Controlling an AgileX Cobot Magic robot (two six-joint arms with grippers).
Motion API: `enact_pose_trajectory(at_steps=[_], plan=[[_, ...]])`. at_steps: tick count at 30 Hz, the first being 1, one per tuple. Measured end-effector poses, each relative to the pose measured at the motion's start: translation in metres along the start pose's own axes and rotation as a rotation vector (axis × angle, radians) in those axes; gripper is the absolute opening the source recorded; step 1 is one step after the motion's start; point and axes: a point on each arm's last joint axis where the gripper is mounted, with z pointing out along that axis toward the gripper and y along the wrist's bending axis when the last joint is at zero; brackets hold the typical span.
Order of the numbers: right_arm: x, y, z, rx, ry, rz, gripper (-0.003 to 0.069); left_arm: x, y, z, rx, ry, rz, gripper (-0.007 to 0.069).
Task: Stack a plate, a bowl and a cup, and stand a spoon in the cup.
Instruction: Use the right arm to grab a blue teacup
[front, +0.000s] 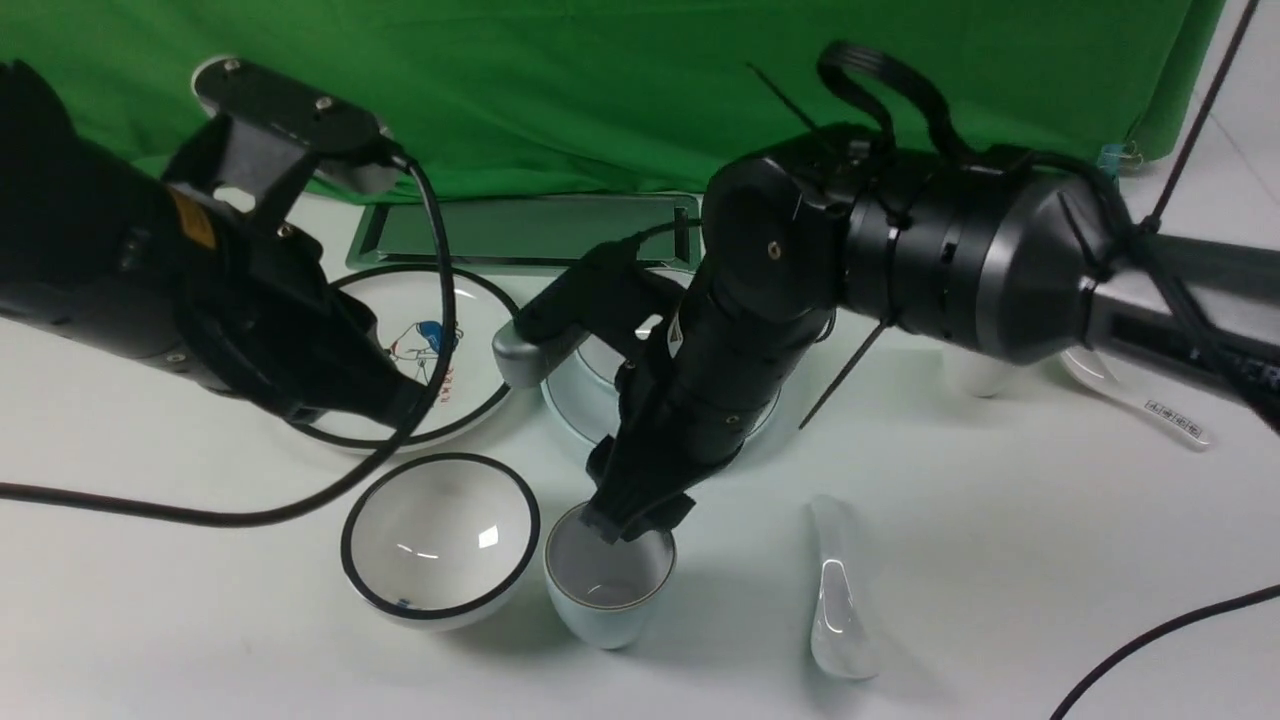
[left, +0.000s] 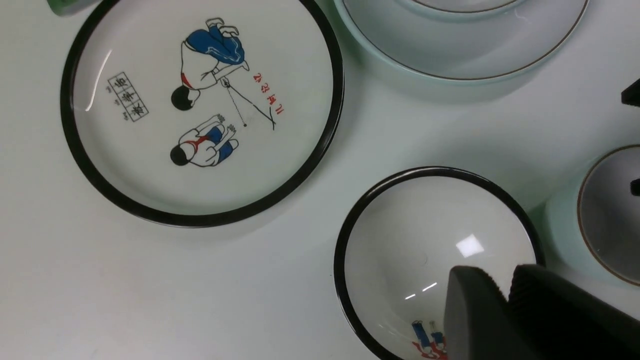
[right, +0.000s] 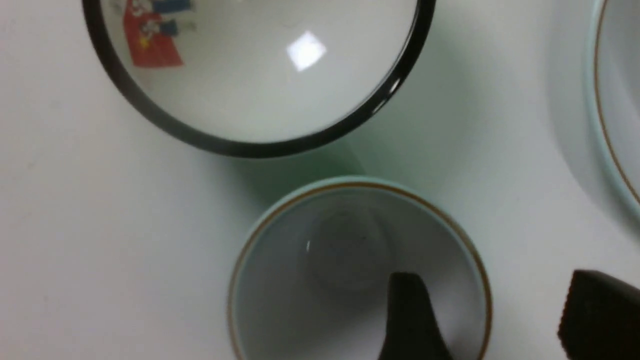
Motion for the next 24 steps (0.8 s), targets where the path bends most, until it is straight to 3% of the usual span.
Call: enact_pose_trajectory(at_steps=[5, 9, 11, 17, 24], plan=[[0.001, 0.0, 0.016, -0.011, 0.035, 0.002, 0.0395, 0.0, 0.0, 0.0, 0.0, 0.0, 0.0, 0.0059], [0.001, 0.001, 0.017, -0.015, 0.047, -0.006, 0.0137, 0.0, 0.0, 0.0, 0.0, 0.0, 0.0, 0.0062], [-0.001, 0.0, 0.013, -0.012, 0.05, -0.013, 0.0078, 0.0, 0.0, 0.0, 0.0, 0.0, 0.0, 0.0063], [-0.027, -0.03, -0.049, 0.052, -0.05, -0.027, 0.0074, 0.0, 0.0, 0.0, 0.0, 0.0, 0.0, 0.0063], [-0.037, -0.089, -0.094, 0.191, -0.261, 0.094, 0.0074, 0.0, 0.0, 0.0, 0.0, 0.0, 0.0, 0.0063]])
